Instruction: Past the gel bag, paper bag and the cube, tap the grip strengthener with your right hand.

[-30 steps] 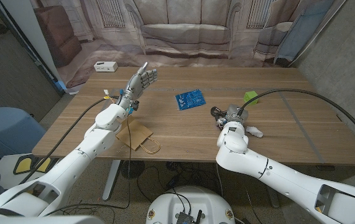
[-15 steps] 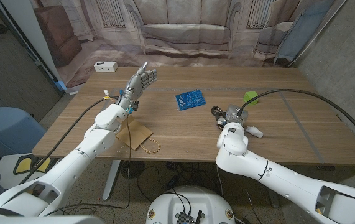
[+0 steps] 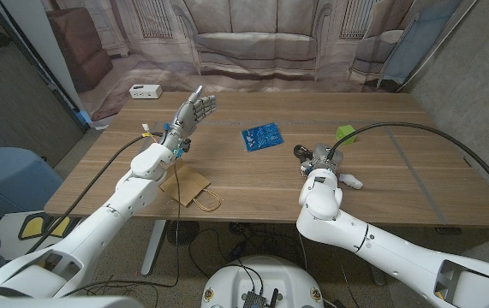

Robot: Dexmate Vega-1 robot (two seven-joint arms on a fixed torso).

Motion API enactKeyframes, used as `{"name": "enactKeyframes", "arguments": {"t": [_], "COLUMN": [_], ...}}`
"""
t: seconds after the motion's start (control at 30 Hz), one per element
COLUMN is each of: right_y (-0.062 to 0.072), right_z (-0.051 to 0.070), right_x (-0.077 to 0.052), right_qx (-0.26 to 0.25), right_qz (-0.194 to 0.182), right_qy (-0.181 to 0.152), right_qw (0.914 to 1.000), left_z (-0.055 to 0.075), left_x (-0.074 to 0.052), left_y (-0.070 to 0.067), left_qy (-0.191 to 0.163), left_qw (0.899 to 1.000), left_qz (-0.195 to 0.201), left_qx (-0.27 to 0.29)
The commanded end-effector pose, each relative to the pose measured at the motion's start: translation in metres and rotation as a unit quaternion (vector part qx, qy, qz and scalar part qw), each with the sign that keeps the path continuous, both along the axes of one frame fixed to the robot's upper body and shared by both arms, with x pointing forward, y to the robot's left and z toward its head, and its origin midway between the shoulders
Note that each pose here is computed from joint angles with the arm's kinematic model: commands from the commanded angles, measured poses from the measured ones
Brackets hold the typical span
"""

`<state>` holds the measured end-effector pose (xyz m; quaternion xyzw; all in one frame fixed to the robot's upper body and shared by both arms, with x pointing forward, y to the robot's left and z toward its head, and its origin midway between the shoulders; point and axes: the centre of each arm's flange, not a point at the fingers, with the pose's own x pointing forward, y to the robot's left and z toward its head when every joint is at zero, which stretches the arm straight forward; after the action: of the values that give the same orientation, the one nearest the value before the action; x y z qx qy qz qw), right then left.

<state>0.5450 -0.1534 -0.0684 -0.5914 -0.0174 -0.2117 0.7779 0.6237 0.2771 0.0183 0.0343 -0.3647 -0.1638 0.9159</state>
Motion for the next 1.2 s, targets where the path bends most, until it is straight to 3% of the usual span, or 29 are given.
{"name": "enactKeyframes", "arguments": {"t": [0.03,0.6,1.2], "right_y": [0.002,0.006,0.006], "right_z": [-0.001,-0.006,0.008], "right_x": [-0.002,-0.003,-0.026], "right_qx": [-0.008,-0.018,-0.017], "right_qz": [0.002,0.007,0.002], "right_qy": [0.009,0.053,0.002], "right_qw": [0.9999,0.9984,0.9998], "left_z": [-0.003,-0.007,-0.007], "left_x": [-0.003,-0.008,-0.015], "left_y": [0.002,0.003,0.004], "left_qy": [0.001,0.005,0.0], "left_qw": [1.0,1.0,1.0], "left_qz": [0.001,0.002,0.002], "left_qx": [-0.002,0.002,0.003]}}
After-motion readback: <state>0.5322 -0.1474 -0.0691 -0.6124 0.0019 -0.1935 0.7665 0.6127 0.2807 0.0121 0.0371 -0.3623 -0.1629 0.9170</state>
